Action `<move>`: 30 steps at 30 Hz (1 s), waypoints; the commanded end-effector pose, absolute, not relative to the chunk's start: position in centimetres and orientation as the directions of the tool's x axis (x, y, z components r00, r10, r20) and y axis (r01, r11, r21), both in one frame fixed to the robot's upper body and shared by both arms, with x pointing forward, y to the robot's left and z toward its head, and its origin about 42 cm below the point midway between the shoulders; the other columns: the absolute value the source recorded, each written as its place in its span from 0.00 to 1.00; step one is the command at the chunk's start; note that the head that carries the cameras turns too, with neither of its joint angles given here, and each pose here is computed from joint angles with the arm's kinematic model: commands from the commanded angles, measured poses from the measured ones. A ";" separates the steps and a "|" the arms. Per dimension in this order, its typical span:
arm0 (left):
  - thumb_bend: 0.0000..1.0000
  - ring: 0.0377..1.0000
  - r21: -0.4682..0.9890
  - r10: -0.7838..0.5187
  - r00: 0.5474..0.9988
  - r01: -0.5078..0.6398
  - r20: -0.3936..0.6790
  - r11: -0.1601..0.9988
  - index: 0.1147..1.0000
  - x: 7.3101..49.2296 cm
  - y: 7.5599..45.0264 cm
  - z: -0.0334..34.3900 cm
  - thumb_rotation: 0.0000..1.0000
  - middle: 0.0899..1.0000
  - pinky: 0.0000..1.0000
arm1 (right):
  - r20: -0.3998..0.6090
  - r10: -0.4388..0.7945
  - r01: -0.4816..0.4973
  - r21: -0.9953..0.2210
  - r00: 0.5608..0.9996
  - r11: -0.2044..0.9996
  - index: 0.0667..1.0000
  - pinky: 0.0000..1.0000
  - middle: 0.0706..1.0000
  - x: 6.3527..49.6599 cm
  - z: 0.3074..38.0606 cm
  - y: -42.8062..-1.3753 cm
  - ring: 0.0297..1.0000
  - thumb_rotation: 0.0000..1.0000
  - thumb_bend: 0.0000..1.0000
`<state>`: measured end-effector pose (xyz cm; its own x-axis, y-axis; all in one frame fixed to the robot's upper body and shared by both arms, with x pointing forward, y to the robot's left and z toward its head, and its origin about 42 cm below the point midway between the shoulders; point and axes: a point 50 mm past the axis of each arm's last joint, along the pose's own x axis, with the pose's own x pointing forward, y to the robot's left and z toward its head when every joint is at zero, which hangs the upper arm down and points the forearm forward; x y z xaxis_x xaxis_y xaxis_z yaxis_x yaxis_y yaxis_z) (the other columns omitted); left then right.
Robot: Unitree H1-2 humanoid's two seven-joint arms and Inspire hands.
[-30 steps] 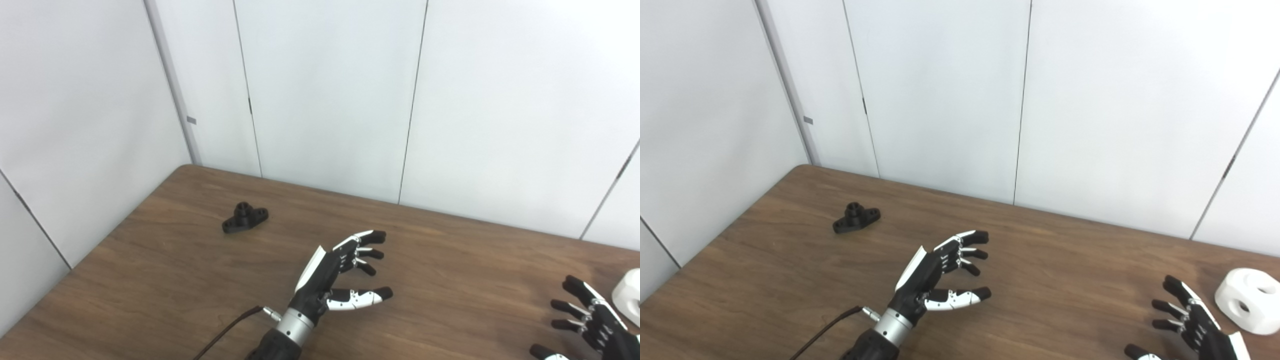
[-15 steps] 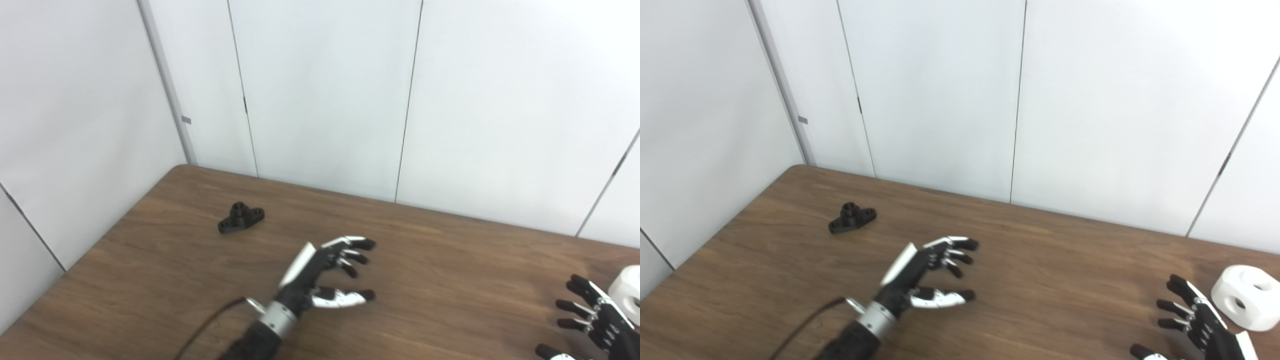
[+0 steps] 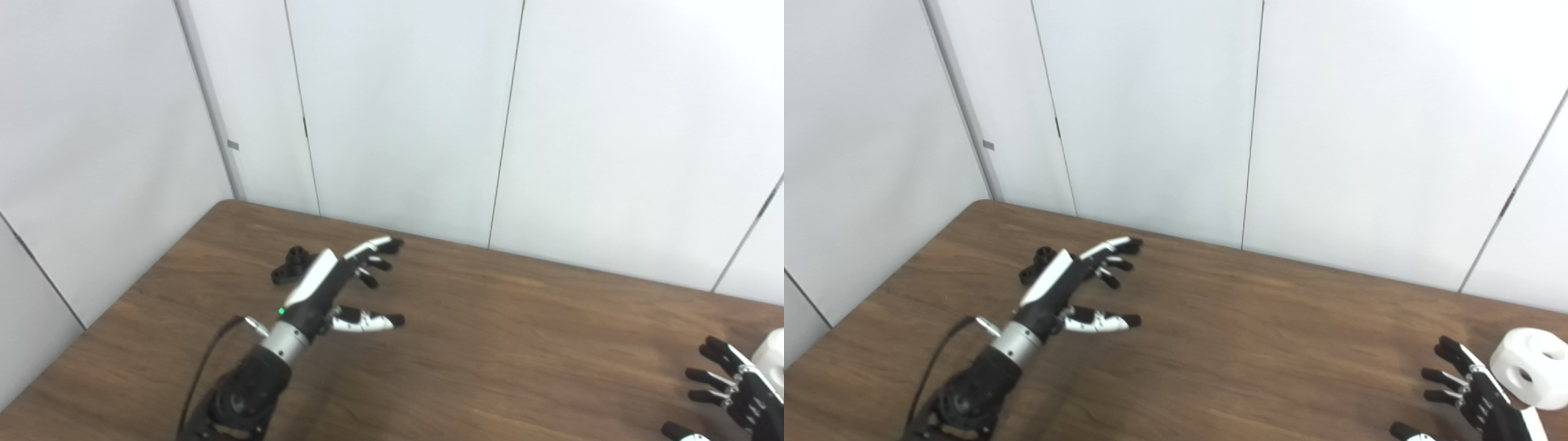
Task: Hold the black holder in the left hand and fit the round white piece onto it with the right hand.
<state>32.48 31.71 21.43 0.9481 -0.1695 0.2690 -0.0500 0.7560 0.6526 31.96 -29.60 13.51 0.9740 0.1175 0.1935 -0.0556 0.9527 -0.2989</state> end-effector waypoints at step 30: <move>0.81 0.94 0.802 0.200 0.906 -0.424 0.373 0.422 0.77 35.0 41.9 26.2 0.17 0.91 0.77 | 0.282 0.139 -0.045 -0.316 0.949 0.948 0.87 0.64 0.87 33.3 15.6 -29.5 0.76 0.15 0.69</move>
<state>34.29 41.34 24.05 0.9314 0.1949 0.3073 -0.3638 0.4778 0.7996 32.35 -29.54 13.56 0.9737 0.1193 0.1942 -0.0566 0.9520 -0.3009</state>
